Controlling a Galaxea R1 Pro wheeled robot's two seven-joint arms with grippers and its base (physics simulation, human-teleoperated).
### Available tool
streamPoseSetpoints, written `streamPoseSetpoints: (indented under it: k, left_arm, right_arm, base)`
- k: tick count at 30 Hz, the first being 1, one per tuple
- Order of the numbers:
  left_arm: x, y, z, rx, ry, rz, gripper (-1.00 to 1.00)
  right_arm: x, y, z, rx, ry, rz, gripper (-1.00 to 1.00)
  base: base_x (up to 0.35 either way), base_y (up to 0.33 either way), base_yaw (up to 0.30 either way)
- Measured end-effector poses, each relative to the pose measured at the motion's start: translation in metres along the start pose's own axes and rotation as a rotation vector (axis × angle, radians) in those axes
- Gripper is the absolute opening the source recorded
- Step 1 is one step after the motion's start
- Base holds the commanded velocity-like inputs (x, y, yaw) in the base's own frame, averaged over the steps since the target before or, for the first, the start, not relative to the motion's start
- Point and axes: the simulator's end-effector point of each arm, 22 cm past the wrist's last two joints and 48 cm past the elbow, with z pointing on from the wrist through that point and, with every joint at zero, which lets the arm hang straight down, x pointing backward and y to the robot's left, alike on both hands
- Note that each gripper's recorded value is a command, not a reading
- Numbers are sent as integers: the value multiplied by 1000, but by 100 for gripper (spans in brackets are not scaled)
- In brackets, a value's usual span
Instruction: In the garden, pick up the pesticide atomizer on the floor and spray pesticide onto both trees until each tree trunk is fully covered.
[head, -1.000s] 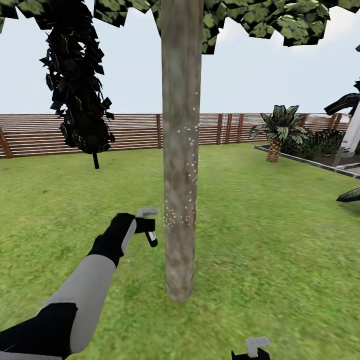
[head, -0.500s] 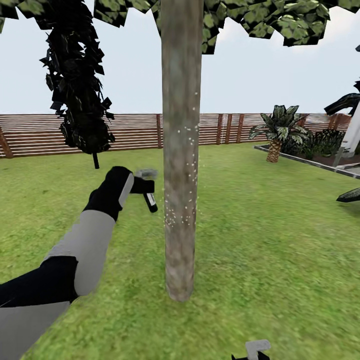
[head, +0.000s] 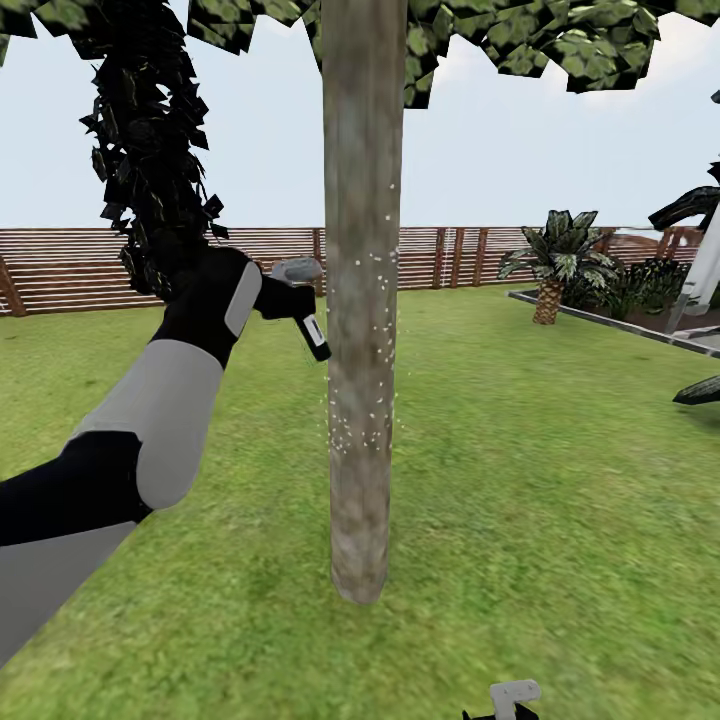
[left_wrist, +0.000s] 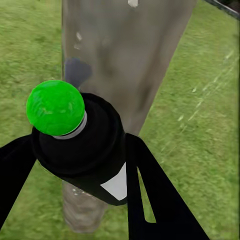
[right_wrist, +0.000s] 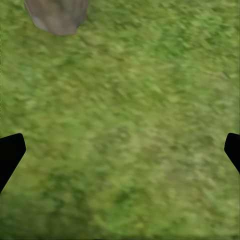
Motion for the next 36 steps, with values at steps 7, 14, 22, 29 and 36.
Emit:
streamPoseSetpoints:
  k: [7, 14, 22, 29, 36]
  left_arm:
    - [-72, -19, -38, 11, -99, 35, -100]
    - [-106, -31, -61, 17, -154, 55, -100]
    - [-140, -42, -86, 21, -210, 75, -100]
    - [-154, -48, -99, 24, -230, 85, -100]
    - [-120, -58, -68, 36, -108, 78, -100]
  right_arm:
    - [0, 0, 0, 0, 0, 0, 100]
    - [0, 0, 0, 0, 0, 0, 100]
    - [0, 0, 0, 0, 1, 0, 100]
    - [0, 0, 0, 0, 1, 0, 100]
    - [0, 0, 0, 0, 2, 0, 100]
  base:
    - [0, 0, 0]
    - [0, 0, 0]
    - [0, 0, 0]
    - [0, 0, 0]
    - [0, 0, 0]
